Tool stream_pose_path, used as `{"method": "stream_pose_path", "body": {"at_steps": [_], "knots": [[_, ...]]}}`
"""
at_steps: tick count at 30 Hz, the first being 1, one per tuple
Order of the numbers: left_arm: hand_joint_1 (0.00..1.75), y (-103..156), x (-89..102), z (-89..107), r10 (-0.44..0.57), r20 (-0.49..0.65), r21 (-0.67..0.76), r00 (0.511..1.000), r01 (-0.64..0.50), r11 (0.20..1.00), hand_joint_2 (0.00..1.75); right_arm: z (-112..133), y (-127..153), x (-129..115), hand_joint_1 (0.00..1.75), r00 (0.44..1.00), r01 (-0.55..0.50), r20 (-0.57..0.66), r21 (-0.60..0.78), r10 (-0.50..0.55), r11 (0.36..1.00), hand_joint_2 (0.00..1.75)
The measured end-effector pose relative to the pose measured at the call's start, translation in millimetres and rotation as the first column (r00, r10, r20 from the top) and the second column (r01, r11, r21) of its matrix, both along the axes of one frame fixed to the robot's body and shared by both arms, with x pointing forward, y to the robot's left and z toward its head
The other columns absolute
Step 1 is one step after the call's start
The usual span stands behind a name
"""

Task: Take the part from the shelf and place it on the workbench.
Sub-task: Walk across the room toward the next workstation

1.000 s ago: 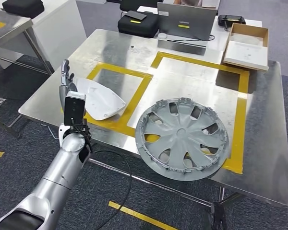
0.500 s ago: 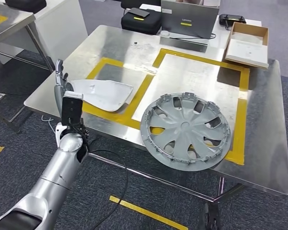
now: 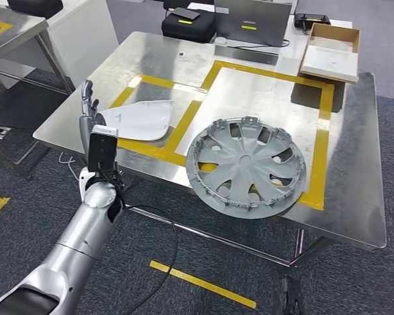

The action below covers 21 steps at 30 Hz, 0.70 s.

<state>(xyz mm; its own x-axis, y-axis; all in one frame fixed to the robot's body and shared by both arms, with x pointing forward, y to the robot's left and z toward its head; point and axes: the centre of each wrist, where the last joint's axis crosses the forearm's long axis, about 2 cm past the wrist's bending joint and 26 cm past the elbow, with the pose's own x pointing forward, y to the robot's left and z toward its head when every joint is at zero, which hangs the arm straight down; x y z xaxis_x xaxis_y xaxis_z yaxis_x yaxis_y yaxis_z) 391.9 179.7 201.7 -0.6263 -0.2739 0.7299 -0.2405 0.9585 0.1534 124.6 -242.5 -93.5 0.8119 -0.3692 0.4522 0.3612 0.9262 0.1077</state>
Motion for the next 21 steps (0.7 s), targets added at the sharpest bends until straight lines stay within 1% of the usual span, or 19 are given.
{"method": "stream_pose_path", "body": {"at_steps": [7,17,21], "knots": [[0.00,0.5,-0.3,-0.7,-0.001,-0.001,0.004,1.000,0.001,1.000,0.00,0.5,-0.1,1.9,0.00,1.000,-0.005,0.004,-0.002,0.005,1.000,0.00],[0.00,-3.1,1.5,4.9,-0.011,0.014,0.007,1.000,0.011,1.000,0.00,0.4,-0.1,1.4,0.00,1.000,-0.007,0.005,-0.002,0.007,1.000,0.00],[0.00,-4.0,0.2,2.8,-0.016,0.009,0.009,1.000,0.016,1.000,0.00,0.2,-0.1,0.7,0.00,1.000,-0.007,0.003,-0.002,0.007,1.000,0.00]]}}
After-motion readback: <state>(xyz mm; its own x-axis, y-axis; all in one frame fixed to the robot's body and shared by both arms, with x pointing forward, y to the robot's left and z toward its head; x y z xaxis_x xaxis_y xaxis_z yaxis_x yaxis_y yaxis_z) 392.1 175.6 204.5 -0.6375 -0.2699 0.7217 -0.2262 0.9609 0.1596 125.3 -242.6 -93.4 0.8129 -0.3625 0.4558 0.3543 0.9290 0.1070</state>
